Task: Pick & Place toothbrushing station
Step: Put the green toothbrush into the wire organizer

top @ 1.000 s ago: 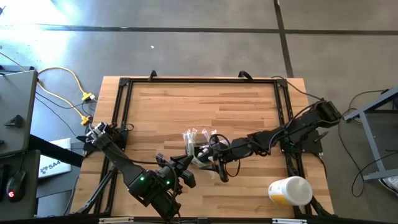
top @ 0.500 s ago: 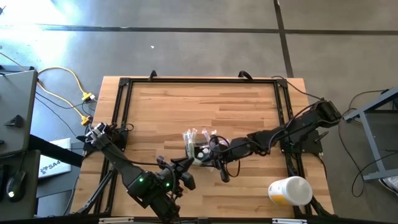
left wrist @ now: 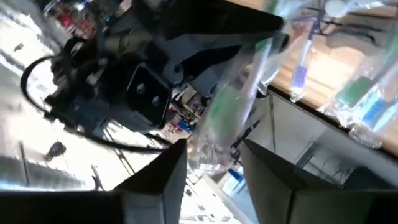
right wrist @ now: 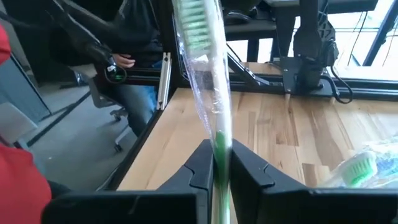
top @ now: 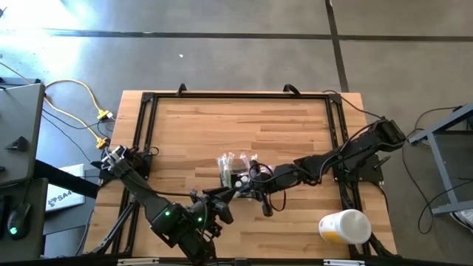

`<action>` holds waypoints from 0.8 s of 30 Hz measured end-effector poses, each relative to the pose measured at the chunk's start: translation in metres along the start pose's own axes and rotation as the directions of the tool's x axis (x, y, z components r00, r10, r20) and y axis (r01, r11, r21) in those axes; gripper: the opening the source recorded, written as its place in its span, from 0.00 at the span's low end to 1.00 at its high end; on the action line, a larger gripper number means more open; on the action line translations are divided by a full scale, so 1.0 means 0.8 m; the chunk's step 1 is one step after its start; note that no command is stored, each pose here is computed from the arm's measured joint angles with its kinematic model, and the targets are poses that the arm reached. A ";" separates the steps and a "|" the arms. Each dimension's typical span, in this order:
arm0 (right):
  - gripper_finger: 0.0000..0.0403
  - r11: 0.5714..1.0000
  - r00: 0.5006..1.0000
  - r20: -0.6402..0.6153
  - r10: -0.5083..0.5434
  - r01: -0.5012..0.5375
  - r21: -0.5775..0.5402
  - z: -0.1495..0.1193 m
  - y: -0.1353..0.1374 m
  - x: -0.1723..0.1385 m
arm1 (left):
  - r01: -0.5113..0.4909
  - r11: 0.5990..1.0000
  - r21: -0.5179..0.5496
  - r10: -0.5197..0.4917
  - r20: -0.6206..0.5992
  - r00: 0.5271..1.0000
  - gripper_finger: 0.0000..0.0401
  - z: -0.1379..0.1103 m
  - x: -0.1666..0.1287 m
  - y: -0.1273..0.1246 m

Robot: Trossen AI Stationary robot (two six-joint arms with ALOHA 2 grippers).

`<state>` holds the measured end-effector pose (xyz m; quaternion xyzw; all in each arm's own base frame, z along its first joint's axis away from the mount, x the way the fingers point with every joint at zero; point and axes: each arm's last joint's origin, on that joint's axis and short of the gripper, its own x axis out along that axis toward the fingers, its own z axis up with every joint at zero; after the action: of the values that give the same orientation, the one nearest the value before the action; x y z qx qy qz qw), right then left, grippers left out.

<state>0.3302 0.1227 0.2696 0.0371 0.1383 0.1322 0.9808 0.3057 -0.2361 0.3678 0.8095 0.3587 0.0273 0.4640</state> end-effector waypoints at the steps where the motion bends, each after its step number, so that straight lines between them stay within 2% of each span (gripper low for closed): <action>1: 0.05 1.000 1.000 -0.001 0.003 -0.003 -0.012 0.000 0.002 0.000 | -0.007 1.000 -0.031 0.007 -0.001 1.000 0.38 0.000 -0.003 0.000; 4: 0.05 0.997 1.000 -0.002 0.019 -0.019 -0.071 -0.001 0.011 -0.001 | -0.035 0.982 -0.187 0.031 -0.023 0.999 0.42 -0.011 -0.010 0.003; 6: 0.05 0.993 1.000 0.001 0.021 -0.020 -0.114 -0.002 0.019 -0.002 | -0.041 0.940 -0.338 0.038 -0.016 0.999 0.43 -0.024 -0.018 0.005; 7: 0.05 0.990 1.000 0.010 0.011 -0.009 -0.141 -0.002 0.023 -0.002 | -0.024 0.903 -0.428 0.033 0.012 0.999 0.43 -0.031 -0.022 0.005; 10: 0.05 0.971 0.999 0.041 -0.016 0.025 -0.236 0.000 0.034 -0.004 | 0.098 0.745 -0.660 -0.008 0.138 0.990 0.44 -0.044 -0.028 0.007; 13: 0.05 0.946 0.996 0.083 -0.034 0.059 -0.319 0.003 0.045 -0.007 | 0.237 0.534 -0.811 -0.048 0.251 0.967 0.44 -0.050 -0.028 0.008; 16: 0.05 0.920 0.990 0.129 -0.064 0.108 -0.377 0.006 0.053 -0.009 | 0.316 0.324 -0.892 -0.073 0.309 0.948 0.44 -0.053 -0.025 0.008; 19: 0.05 0.898 0.981 0.179 -0.075 0.145 -0.416 0.011 0.059 -0.011 | 0.325 0.123 -0.938 -0.068 0.318 0.945 0.44 -0.056 -0.015 0.013; 21: 0.05 0.891 0.977 0.200 -0.073 0.154 -0.427 0.014 0.059 -0.012 | 0.322 0.024 -0.946 -0.054 0.321 0.946 0.44 -0.057 -0.009 0.017; 22: 0.05 0.889 0.975 0.209 -0.072 0.157 -0.429 0.015 0.060 -0.012 | 0.323 -0.009 -0.946 -0.048 0.323 0.945 0.44 -0.058 -0.005 0.020; 24: 0.05 0.890 0.973 0.220 -0.073 0.163 -0.427 0.016 0.060 -0.012 | 0.338 -0.050 -0.940 -0.032 0.340 0.940 0.44 -0.057 0.000 0.024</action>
<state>0.3130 0.1655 0.2900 -0.1820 0.0086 0.0956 0.9786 0.2994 -0.2084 0.4087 0.1752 0.2849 0.1235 0.9343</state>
